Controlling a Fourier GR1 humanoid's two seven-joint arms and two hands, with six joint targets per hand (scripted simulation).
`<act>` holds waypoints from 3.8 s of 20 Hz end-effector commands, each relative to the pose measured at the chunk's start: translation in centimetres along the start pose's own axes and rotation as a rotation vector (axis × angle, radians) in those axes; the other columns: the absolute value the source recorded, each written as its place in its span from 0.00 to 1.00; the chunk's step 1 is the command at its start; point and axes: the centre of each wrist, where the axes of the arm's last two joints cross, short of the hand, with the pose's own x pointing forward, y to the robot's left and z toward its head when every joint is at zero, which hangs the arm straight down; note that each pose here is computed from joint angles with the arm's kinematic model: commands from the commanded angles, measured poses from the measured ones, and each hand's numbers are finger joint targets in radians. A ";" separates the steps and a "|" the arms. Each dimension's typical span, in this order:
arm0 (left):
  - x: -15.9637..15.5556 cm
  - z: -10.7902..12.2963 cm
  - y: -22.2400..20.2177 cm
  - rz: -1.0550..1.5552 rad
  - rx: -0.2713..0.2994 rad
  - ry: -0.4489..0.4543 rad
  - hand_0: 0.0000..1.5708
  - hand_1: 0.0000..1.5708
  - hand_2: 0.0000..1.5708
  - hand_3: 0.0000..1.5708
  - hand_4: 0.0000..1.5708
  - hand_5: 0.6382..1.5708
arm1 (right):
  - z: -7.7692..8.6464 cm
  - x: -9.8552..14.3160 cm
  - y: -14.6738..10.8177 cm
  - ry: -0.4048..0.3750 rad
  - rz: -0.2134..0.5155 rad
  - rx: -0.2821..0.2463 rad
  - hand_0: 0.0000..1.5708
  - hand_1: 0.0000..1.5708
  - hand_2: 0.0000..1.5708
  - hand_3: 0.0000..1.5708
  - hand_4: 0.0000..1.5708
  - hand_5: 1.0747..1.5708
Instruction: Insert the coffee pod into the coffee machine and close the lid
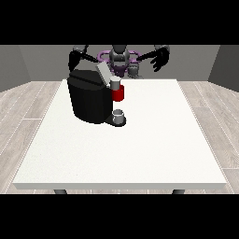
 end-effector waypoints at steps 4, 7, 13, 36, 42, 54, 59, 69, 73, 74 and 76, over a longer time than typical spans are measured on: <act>-7.5 6.0 -5.7 0.223 -0.017 0.165 0.00 0.00 0.00 0.00 0.24 1.00 | 0.6 0.9 -1.1 0.003 0.029 0.110 0.00 0.00 0.00 0.00 0.04 1.00; -6.2 5.1 -5.1 0.208 -0.005 0.136 0.00 0.00 0.00 0.00 0.25 1.00 | -1.2 4.0 -0.3 -0.072 0.066 0.146 0.00 0.00 0.00 0.00 0.07 1.00; -6.7 6.9 -5.4 0.312 -0.030 0.143 0.00 0.00 0.00 0.00 0.22 1.00 | -3.5 5.2 -3.0 0.005 0.034 0.054 0.00 0.00 0.00 0.00 0.00 1.00; -0.6 9.7 -4.4 0.236 0.042 -0.063 0.00 0.00 0.00 0.00 0.24 1.00 | -9.1 8.5 -1.0 -0.036 -0.072 0.130 0.00 0.00 0.00 0.00 0.00 1.00; 0.9 10.2 -3.9 0.229 0.082 -0.099 0.00 0.00 0.00 0.00 0.24 1.00 | -9.9 9.3 0.4 -0.056 -0.039 0.164 0.00 0.00 0.00 0.00 0.00 1.00; 1.5 11.9 0.1 0.184 0.145 -0.079 0.00 0.00 0.00 0.00 0.22 1.00 | -10.9 12.7 2.8 -0.160 0.031 0.241 0.00 0.00 0.00 0.00 0.10 1.00; 2.9 9.6 0.9 0.167 0.144 -0.093 0.00 0.00 0.00 0.00 0.22 1.00 | -11.7 19.6 4.3 -0.261 0.068 0.284 0.00 0.00 0.00 0.00 0.07 1.00; 2.1 9.8 -1.9 0.162 0.093 -0.109 0.00 0.00 0.00 0.00 0.20 1.00 | -10.5 20.6 7.6 -0.310 0.181 0.291 0.00 0.00 0.00 0.00 0.06 1.00; 4.0 9.2 -2.9 0.147 0.013 -0.140 0.00 0.00 0.00 0.00 0.21 1.00 | -11.5 22.0 5.0 -0.305 0.223 0.210 0.00 0.00 0.00 0.00 0.19 1.00; 4.1 8.4 -3.9 0.159 0.018 -0.172 0.00 0.00 0.00 0.00 0.21 1.00 | -11.0 23.8 6.5 -0.344 0.217 0.214 0.00 0.00 0.00 0.00 0.17 1.00; 4.3 8.2 -3.4 0.153 0.009 -0.177 0.00 0.00 0.00 0.00 0.23 1.00 | -10.7 24.6 6.6 -0.355 0.215 0.204 0.00 0.00 0.00 0.00 0.15 1.00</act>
